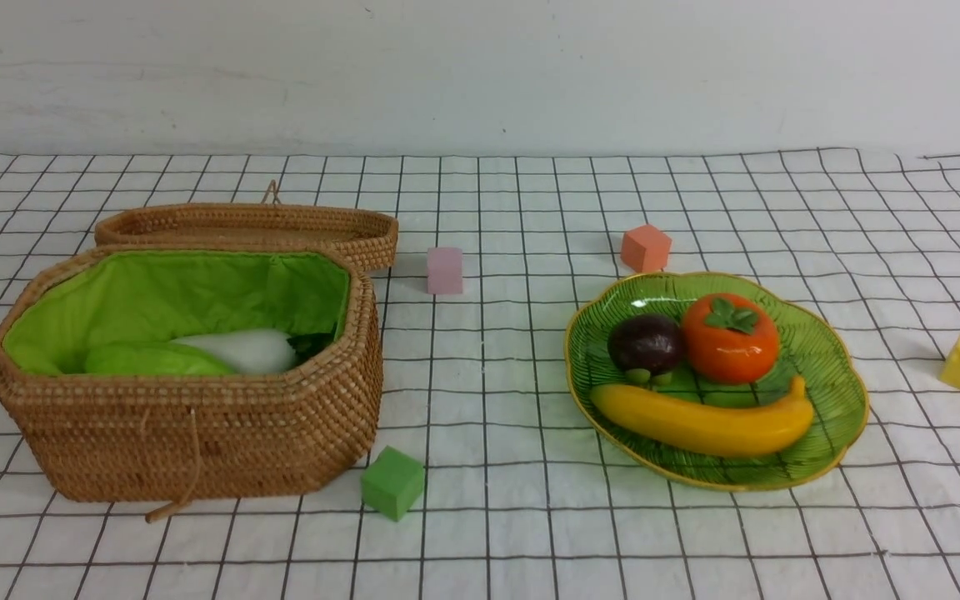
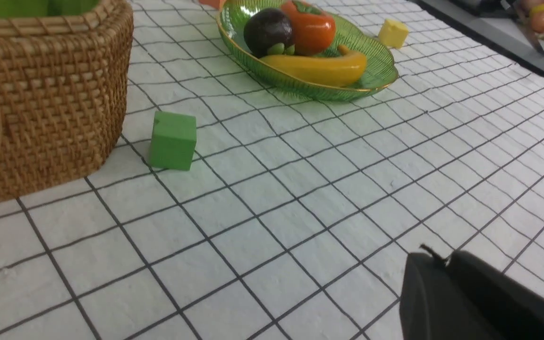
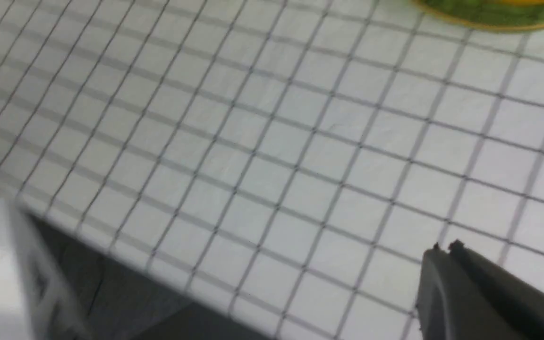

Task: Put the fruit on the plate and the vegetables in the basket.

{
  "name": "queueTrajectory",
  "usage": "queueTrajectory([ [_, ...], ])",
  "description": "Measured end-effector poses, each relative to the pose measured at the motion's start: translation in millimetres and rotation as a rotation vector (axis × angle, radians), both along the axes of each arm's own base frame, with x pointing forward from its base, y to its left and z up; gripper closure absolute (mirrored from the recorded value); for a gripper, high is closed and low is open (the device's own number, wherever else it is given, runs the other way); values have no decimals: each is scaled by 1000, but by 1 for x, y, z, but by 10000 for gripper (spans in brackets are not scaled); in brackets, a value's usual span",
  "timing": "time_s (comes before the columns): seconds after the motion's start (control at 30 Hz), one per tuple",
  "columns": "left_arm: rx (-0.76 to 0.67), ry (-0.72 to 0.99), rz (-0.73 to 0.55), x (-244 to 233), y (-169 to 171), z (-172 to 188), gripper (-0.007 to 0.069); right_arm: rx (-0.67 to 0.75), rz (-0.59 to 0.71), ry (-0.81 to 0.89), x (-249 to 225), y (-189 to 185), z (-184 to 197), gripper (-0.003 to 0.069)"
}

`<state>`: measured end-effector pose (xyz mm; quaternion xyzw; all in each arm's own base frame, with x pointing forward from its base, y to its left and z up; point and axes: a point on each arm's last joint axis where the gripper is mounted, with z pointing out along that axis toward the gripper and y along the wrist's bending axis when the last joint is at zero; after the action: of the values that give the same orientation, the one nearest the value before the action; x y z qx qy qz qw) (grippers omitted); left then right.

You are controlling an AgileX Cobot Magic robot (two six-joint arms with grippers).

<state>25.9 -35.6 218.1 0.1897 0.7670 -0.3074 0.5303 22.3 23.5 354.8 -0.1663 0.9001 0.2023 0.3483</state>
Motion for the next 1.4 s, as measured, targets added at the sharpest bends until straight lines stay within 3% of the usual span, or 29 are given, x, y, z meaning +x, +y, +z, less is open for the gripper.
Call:
queueTrajectory([
  [0.1,1,2,-1,0,0,0,574,-13,-182,-224,-3,-12,-33,659],
  [0.13,1,2,-1,0,0,0,573,-7,-194,-240,-2,-12,-32,660],
  [0.27,1,2,-1,0,0,0,567,-34,-325,-484,13,-14,-96,665],
  [0.4,1,2,-1,0,0,0,564,-25,-415,-536,23,-16,-143,665],
  [0.53,2,2,-1,0,0,-1,555,-22,-452,-471,28,-16,-178,665],
  [1.4,3,1,0,0,0,-1,529,-9,-458,-488,29,-16,-180,658],
])
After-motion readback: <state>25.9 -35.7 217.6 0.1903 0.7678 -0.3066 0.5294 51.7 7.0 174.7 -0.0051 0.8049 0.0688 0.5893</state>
